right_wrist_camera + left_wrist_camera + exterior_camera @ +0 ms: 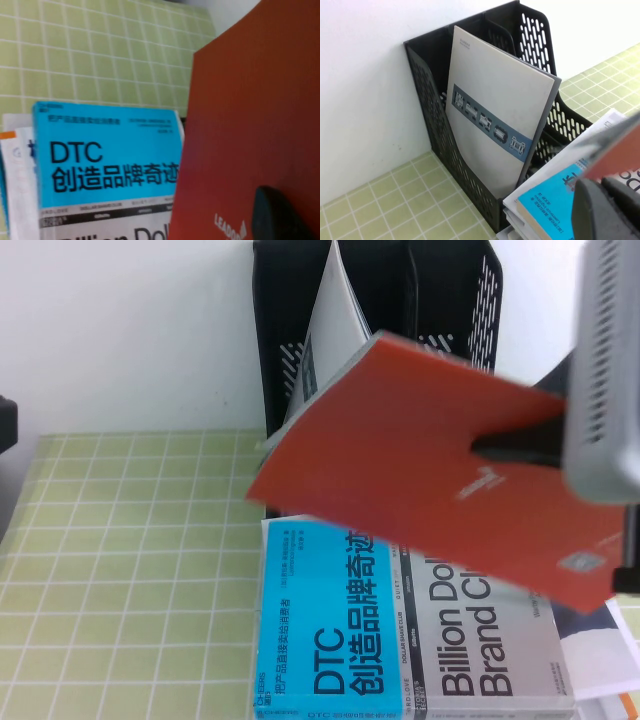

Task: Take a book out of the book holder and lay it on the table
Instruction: Place the picked book on the book

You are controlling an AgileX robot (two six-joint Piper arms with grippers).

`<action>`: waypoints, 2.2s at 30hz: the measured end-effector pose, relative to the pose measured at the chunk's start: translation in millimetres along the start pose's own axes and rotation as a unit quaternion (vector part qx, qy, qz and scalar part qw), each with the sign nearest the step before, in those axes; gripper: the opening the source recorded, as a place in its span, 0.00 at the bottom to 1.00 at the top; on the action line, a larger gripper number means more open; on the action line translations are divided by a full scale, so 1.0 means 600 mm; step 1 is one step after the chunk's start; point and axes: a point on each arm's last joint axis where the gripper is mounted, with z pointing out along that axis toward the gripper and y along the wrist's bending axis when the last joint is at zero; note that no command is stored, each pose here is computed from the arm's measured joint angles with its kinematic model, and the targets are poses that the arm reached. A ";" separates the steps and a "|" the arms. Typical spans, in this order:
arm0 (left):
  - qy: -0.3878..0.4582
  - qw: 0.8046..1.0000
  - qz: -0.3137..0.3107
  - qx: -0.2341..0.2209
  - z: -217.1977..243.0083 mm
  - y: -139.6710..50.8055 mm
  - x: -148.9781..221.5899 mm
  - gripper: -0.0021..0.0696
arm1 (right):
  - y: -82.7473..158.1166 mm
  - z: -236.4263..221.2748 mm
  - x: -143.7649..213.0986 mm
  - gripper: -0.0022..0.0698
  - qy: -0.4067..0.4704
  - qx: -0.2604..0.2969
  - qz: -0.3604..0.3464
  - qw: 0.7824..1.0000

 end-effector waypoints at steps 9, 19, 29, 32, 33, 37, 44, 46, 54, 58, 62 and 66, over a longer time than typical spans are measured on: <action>0.002 1.000 -0.001 0.001 0.001 0.000 0.001 0.03 | 0.008 0.110 -0.004 0.05 0.124 0.023 -0.111 0.986; 0.013 1.000 0.000 0.004 0.000 -0.001 0.004 0.03 | 0.096 0.200 -0.046 0.05 0.157 -0.026 -0.090 0.983; 0.021 1.000 0.002 0.004 0.000 -0.001 0.007 0.03 | 0.146 0.283 -0.018 0.05 0.243 -0.116 -0.055 0.962; 0.022 1.000 0.002 0.004 0.000 -0.001 0.007 0.03 | 0.149 0.287 -0.018 0.07 0.247 -0.117 -0.033 0.961; 0.022 1.000 0.002 0.004 0.000 -0.001 0.007 0.03 | 0.150 0.287 -0.018 0.09 0.248 -0.118 -0.028 0.961; 0.022 1.000 0.002 0.004 0.000 -0.001 0.007 0.03 | 0.155 0.286 -0.017 0.34 0.252 -0.129 -0.012 0.959; 0.023 1.000 0.003 0.003 0.000 -0.001 0.008 0.03 | 0.143 0.292 -0.009 0.76 0.281 -0.074 0.022 0.957; 0.023 1.000 0.003 0.003 0.000 -0.001 0.008 0.03 | 0.142 0.292 -0.008 0.78 0.285 -0.068 0.026 0.956; 0.024 1.000 0.003 0.004 0.000 -0.001 0.008 0.03 | 0.183 0.285 -0.027 0.80 0.227 -0.214 0.034 0.949; 0.029 1.000 0.003 0.005 0.000 -0.001 0.009 0.03 | 0.199 0.277 -0.045 0.80 0.175 -0.276 0.047 0.944; 0.034 0.999 0.003 0.007 0.000 -0.002 0.011 0.03 | 0.205 0.247 -0.069 0.70 0.103 -0.325 0.052 0.939; 0.027 0.999 -0.003 0.025 -0.001 -0.008 0.009 0.03 | 0.195 0.226 -0.073 0.32 0.087 -0.312 0.037 0.945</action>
